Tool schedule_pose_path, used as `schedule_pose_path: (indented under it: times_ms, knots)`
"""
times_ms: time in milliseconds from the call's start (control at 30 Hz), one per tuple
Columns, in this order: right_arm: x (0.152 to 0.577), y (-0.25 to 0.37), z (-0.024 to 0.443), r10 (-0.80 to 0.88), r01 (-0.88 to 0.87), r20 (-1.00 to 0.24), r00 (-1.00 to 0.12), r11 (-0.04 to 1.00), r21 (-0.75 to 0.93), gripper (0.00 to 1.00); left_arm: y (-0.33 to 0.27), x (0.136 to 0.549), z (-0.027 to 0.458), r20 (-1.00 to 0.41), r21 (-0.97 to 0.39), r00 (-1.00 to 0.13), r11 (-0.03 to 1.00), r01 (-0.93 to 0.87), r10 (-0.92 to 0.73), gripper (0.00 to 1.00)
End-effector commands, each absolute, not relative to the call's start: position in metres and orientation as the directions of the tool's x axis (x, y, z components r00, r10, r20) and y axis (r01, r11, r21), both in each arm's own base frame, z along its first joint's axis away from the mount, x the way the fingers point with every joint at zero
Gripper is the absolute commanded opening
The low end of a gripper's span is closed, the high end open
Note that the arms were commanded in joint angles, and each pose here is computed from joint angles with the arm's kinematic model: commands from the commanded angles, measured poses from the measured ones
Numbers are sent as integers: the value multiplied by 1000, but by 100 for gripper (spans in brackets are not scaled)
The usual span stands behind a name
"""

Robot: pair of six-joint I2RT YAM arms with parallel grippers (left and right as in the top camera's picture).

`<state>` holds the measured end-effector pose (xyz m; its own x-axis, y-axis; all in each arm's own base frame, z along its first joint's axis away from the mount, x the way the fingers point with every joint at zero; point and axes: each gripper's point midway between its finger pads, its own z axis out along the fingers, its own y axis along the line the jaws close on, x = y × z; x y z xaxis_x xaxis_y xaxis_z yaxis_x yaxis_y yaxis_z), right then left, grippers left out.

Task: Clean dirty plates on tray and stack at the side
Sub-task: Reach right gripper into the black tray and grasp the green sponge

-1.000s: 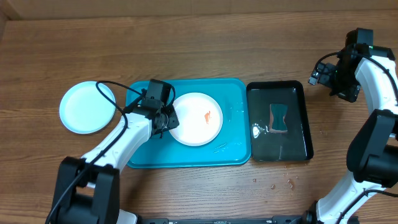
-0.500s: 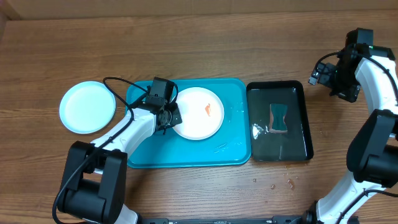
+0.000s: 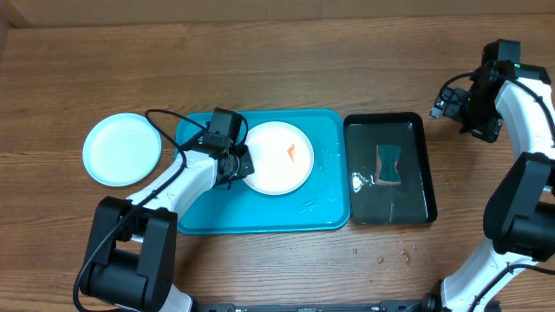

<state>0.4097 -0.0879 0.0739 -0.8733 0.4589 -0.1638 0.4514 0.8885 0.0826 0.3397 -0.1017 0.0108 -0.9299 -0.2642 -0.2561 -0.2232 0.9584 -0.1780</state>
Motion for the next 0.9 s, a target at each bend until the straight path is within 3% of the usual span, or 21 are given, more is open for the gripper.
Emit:
schedule_pose_path:
  times_ms: [0,267,433,567,700,867]
  knots:
    - [415,-91,88,464,455,-205,-862,886,94,100,-109,345,20,-261,-220,-929,953,-208,-263,6]
    - [415,-91,88,466,456,-204,-861,885,95,100,-110,344,19,-253,-228,-932,952,-206,-262,4]
    - [419,-76,90,468,439,-184,-864,881,178,100,-110,343,19,-250,-226,-932,952,-206,-261,7]
    - [410,-46,93,462,415,-88,-883,854,313,100,-110,342,19,-247,-225,-933,952,-207,-262,4]
    - [389,-32,93,447,424,17,-894,837,346,100,-111,342,19,-243,-230,-934,951,-206,-261,4]
    - [359,-27,89,415,432,122,-902,855,288,82,-111,342,19,-243,-229,-934,951,-206,-261,4]
